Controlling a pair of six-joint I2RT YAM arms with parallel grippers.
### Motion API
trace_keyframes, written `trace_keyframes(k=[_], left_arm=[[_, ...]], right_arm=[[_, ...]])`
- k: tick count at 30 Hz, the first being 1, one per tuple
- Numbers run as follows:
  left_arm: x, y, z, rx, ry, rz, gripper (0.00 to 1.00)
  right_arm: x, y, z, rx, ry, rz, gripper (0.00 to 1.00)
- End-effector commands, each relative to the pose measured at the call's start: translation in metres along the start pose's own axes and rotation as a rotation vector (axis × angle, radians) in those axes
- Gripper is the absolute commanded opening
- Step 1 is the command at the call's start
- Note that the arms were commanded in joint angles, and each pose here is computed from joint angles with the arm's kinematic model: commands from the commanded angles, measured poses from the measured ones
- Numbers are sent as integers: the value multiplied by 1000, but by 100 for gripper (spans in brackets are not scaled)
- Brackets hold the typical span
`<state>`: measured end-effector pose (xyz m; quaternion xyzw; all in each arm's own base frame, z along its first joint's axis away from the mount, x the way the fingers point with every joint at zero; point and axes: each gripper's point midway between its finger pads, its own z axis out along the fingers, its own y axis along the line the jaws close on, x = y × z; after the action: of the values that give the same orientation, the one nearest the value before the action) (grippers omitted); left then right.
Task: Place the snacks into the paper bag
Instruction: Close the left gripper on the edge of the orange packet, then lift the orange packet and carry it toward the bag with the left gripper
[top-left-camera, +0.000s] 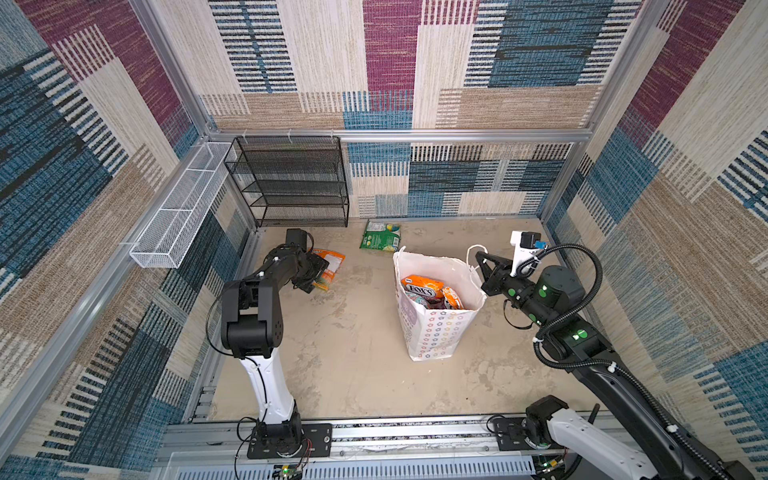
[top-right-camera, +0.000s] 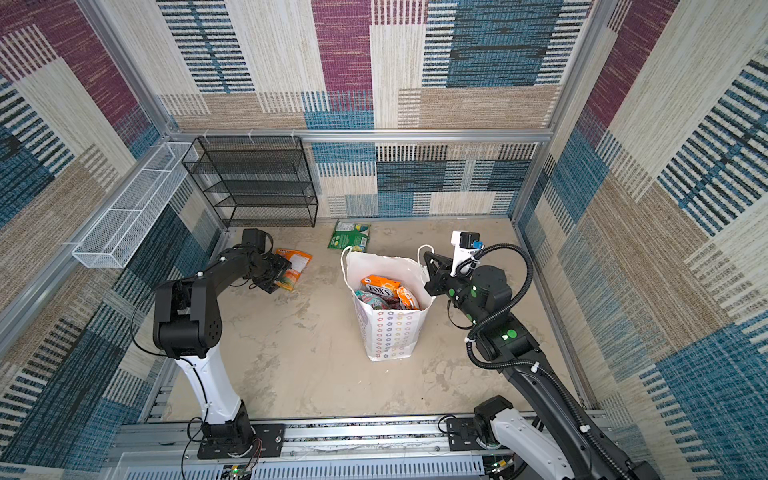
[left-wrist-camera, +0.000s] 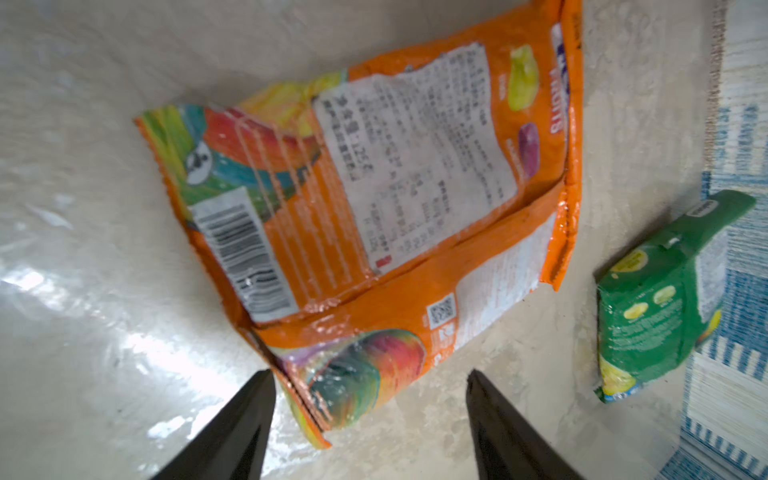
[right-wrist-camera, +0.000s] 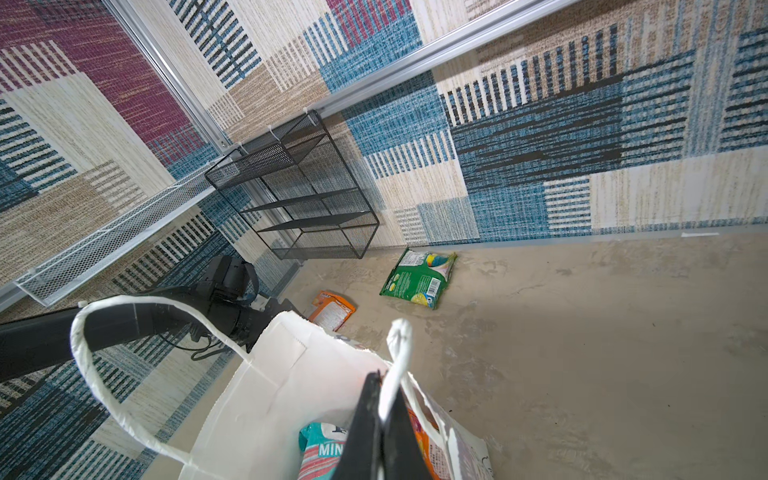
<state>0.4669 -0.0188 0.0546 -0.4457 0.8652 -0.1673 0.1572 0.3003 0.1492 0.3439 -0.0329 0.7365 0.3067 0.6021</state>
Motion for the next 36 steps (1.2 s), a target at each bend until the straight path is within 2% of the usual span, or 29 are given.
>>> trace_keyframes(k=[1,5,8,20,30,36], left_arm=[[0,11,3,-54,-2,14,75],[-1,18,8,-114,9,32,74],[-1,22,14,-131,25,33,69],[3,37,26,-197,46,51,38],[8,33,3,-130,17,87,13],[19,41,-21,-94,-3,94,10]], right_arm=[[-4,-1,2,7,-22,-8,0],[-3,-2,3,8,-18,-8,0],[-3,-2,3,12,-21,-8,0],[-7,-4,-3,28,-40,-15,0],[-8,-5,-6,34,-45,-16,0],[-8,-4,-5,31,-41,-16,0]])
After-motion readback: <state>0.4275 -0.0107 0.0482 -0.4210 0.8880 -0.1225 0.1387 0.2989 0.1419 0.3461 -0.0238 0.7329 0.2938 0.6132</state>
